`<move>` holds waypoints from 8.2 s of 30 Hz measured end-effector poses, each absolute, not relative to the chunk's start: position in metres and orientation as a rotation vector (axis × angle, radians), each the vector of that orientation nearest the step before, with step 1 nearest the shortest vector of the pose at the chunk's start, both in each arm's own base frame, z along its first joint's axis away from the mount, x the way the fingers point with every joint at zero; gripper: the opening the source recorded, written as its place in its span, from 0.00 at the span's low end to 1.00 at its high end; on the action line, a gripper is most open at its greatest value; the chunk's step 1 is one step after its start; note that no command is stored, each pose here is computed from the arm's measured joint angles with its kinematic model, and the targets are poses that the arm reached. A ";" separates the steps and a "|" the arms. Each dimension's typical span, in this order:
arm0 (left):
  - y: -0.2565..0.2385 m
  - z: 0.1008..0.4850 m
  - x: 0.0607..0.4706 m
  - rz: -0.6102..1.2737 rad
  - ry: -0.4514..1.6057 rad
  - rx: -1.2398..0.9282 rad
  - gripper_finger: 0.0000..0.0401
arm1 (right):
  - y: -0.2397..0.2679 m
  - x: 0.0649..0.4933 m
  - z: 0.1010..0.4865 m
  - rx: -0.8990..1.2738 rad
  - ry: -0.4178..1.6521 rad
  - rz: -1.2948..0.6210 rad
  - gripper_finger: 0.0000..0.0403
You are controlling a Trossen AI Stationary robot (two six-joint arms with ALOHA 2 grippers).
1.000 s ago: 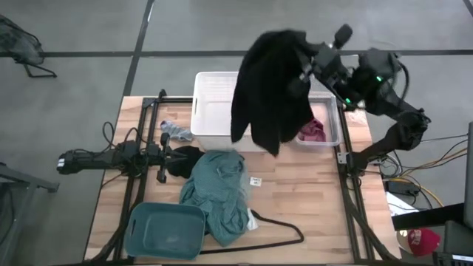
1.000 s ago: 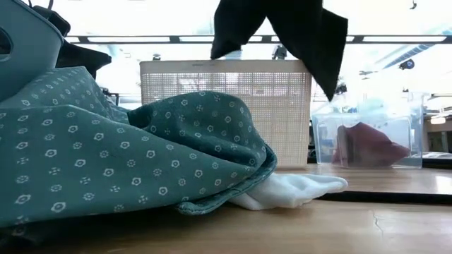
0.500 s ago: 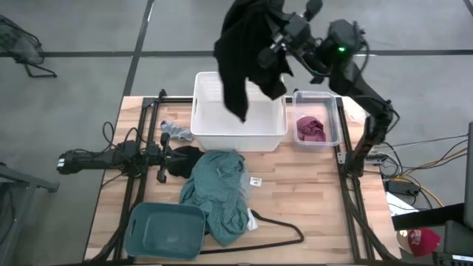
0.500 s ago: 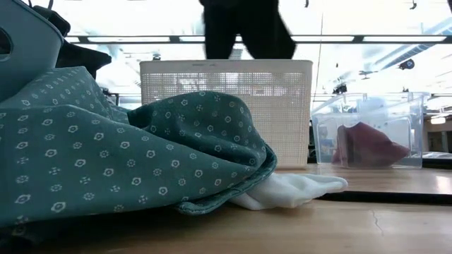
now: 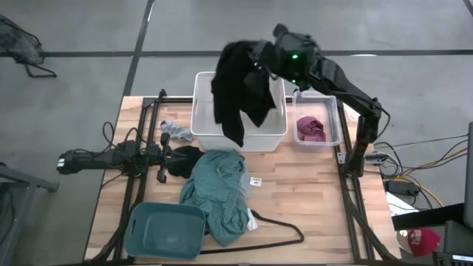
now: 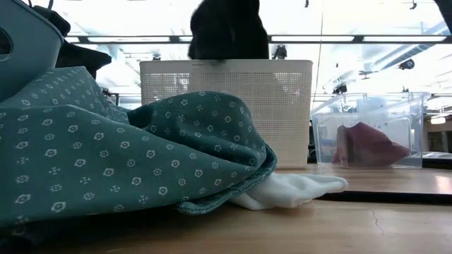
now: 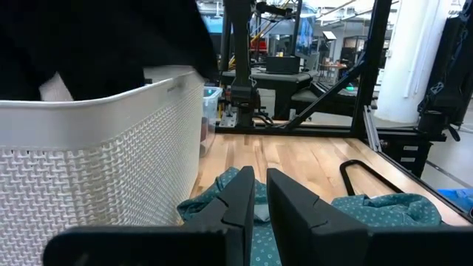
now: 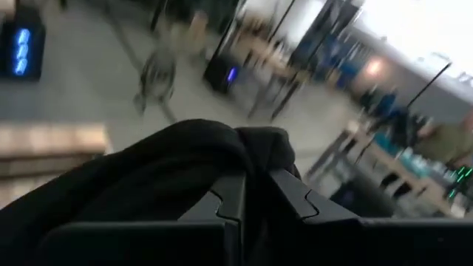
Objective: Pick & Place Cloths
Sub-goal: Put the black shirt into the white bin, then put the green shirt into the white bin
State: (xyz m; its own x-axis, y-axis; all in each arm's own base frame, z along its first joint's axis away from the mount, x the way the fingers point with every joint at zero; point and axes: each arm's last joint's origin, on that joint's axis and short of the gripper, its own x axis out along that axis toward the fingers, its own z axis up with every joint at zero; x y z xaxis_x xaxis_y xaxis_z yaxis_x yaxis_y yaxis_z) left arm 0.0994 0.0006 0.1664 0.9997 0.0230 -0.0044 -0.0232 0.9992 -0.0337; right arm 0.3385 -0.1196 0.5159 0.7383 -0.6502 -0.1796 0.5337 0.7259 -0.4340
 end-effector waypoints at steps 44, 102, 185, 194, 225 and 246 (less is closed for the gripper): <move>0.001 0.166 0.099 0.023 0.004 -0.034 0.11 | -0.118 0.368 0.391 -0.082 1.166 -0.498 0.62; 0.001 0.166 0.099 0.023 0.004 -0.034 0.11 | 0.071 0.449 0.165 -0.286 1.066 0.105 0.45; 0.001 0.166 0.100 0.026 0.009 -0.034 0.11 | -0.164 0.410 0.330 -0.257 1.184 -0.485 0.05; 0.001 0.166 0.100 0.027 0.009 -0.034 0.11 | -0.145 0.407 0.353 -0.438 1.171 -0.616 0.28; 0.001 0.166 0.100 0.026 0.009 -0.034 0.11 | 0.085 0.400 0.300 -0.781 1.076 -0.102 0.55; 0.001 0.166 0.100 0.026 0.009 -0.034 0.11 | 0.083 0.389 0.189 -0.968 1.104 -0.034 0.68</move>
